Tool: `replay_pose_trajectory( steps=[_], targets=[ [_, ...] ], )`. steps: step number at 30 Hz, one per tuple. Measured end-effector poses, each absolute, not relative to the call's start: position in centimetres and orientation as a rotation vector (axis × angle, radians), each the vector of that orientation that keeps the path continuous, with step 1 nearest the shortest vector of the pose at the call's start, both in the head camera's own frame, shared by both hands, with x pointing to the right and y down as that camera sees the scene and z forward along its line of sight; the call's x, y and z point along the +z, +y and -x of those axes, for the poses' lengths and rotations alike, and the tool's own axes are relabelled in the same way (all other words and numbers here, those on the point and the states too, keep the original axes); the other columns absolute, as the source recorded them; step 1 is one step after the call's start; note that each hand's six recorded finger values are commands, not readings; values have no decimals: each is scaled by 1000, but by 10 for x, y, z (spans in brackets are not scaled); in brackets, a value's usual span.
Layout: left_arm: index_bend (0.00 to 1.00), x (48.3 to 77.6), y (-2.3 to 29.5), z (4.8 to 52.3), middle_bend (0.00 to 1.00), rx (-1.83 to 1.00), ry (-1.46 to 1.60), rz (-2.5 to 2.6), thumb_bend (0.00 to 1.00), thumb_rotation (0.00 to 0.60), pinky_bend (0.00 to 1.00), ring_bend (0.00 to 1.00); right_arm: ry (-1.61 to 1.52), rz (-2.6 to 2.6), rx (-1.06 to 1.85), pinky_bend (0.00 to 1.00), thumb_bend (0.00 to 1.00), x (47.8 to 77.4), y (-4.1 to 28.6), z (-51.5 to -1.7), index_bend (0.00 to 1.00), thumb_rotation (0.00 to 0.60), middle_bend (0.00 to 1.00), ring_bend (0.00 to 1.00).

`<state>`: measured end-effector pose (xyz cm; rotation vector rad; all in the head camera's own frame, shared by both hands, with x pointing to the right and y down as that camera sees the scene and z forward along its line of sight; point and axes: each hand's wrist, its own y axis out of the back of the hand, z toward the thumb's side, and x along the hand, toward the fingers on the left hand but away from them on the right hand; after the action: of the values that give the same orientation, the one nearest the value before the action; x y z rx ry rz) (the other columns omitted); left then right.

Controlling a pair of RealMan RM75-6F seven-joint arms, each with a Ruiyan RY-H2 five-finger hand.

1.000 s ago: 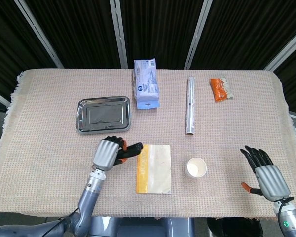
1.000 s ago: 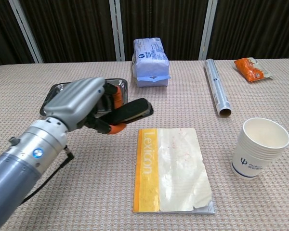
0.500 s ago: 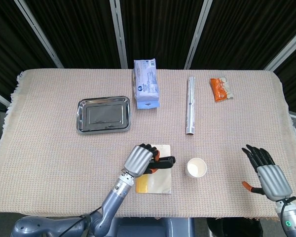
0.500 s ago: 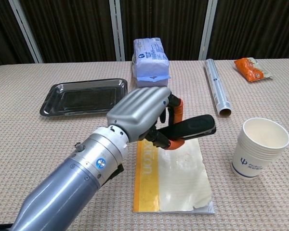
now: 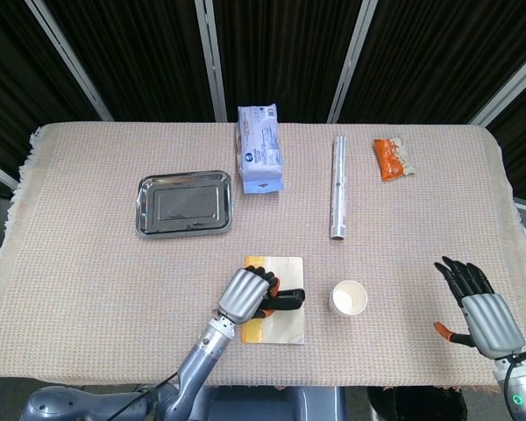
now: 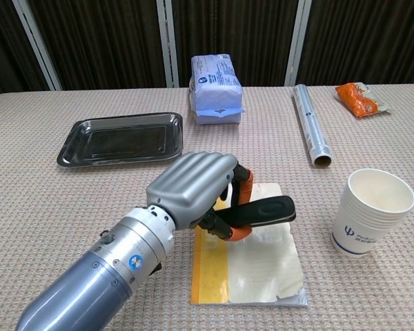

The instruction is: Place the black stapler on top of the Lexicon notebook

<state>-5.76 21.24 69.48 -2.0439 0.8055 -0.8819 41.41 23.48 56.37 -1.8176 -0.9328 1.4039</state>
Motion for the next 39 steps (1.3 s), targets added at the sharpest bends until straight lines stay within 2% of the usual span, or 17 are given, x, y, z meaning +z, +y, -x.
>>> replay_pose_trajectory(
  steps=[5,13,20,23,27,31,36,39],
  targets=[
    [656,700,213,55,537,-889,805,2055,250,600,528,449,-923,1818,1403,0,149,565,235,-412,0,600,0,0],
    [405,707,215,57,413,-921,741,2046,196,600,502,373,-931,1811,1413,0,148,566,234,-415,0,600,0,0],
    [240,706,217,61,307,-943,687,2029,155,600,497,310,-926,1810,1418,0,150,567,234,-415,0,600,0,0],
    [172,703,215,64,240,-942,689,2023,153,600,459,265,-924,1810,1417,0,148,567,235,-414,0,600,0,0],
    [31,698,213,68,97,-937,690,2023,138,600,347,141,-920,1806,1419,0,149,567,235,-414,0,600,0,0],
    [0,684,210,82,23,-925,686,2025,128,600,254,64,-915,1807,1430,0,149,569,235,-415,0,597,0,0],
    [0,652,199,120,33,-921,722,2001,133,600,237,56,-909,1806,1421,0,149,568,236,-412,0,599,0,0],
    [0,630,189,164,49,-967,754,1923,143,600,233,54,-912,1799,1416,0,149,566,236,-411,0,600,0,0]
  ],
)
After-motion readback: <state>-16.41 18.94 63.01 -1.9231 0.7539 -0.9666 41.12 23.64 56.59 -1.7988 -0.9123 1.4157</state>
